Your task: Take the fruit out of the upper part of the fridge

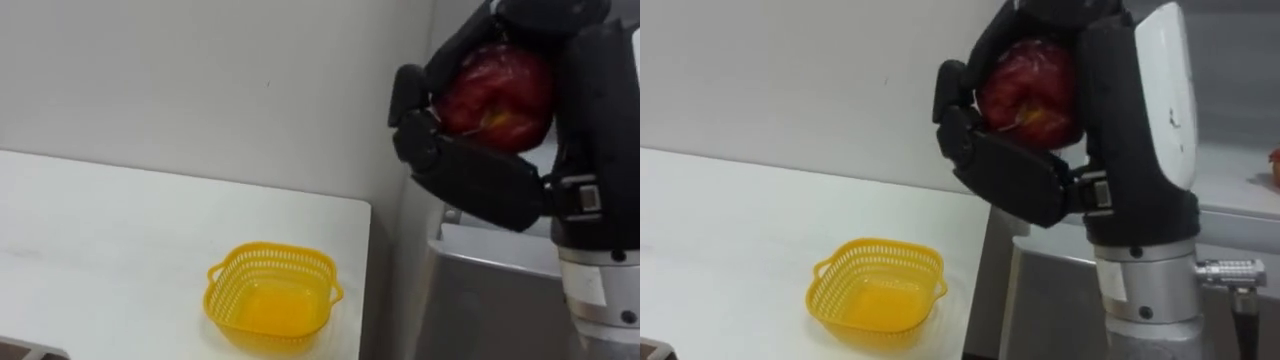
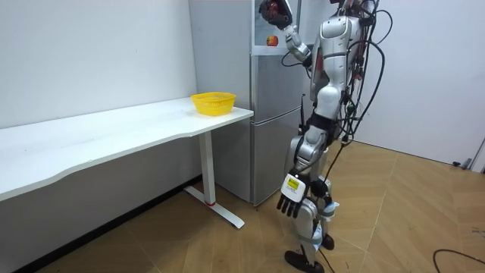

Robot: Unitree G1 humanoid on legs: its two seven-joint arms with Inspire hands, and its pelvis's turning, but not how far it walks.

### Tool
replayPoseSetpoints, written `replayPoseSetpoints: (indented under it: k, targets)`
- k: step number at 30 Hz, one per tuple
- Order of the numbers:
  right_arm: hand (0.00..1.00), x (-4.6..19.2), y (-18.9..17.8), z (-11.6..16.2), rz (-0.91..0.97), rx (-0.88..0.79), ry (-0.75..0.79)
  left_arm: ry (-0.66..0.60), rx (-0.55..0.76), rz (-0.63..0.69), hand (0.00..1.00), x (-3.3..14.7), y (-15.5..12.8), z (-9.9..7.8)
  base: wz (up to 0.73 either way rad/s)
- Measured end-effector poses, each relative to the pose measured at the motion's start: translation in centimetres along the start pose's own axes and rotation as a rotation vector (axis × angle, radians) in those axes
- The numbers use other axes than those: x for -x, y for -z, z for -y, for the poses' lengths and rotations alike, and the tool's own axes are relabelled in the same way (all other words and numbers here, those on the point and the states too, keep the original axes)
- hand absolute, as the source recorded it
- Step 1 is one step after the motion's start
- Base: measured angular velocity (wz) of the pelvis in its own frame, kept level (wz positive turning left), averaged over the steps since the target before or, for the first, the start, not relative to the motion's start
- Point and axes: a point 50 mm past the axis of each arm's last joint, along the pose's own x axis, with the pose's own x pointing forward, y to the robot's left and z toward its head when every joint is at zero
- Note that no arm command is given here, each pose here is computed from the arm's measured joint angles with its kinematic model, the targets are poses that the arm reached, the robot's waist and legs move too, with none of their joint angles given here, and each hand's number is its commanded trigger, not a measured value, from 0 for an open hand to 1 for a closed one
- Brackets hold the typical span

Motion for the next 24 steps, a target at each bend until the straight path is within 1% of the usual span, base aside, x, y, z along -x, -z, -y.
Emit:
replayPoseSetpoints:
  k: [6, 14, 17, 19, 20, 24]
  targets:
    - [1.00, 0.1, -0.4, -0.8, 0.035, 0.058, -0.045, 0.011, 0.003, -0.032, 0.00, -0.1, 0.3, 0.1, 0.09]
    - [1.00, -0.8, -0.9, -1.2, 0.107, 0.094, -0.053, 0.030, 0.004, -0.034, 0.00, -0.1, 0.3, 0.1, 0.12]
    - [1.00, -0.8, -0.1, -1.5, 0.099, 0.124, -0.099, 0.018, -0.005, -0.018, 0.00, -0.1, -0.2, -0.4, 0.25]
    - [1.00, -0.7, 1.0, -2.7, 0.072, 0.151, -0.178, 0.016, -0.012, -0.019, 0.00, -0.1, -0.2, -0.6, 0.19]
    - [1.00, -0.6, 1.3, -2.9, 0.060, 0.158, -0.193, 0.017, -0.012, -0.018, 0.00, -0.1, -0.2, -0.6, 0.22]
    - [1.00, 0.6, 4.9, -3.7, -0.087, 0.224, -0.298, 0.014, -0.013, -0.012, 0.00, -0.1, -0.5, -1.2, 0.31]
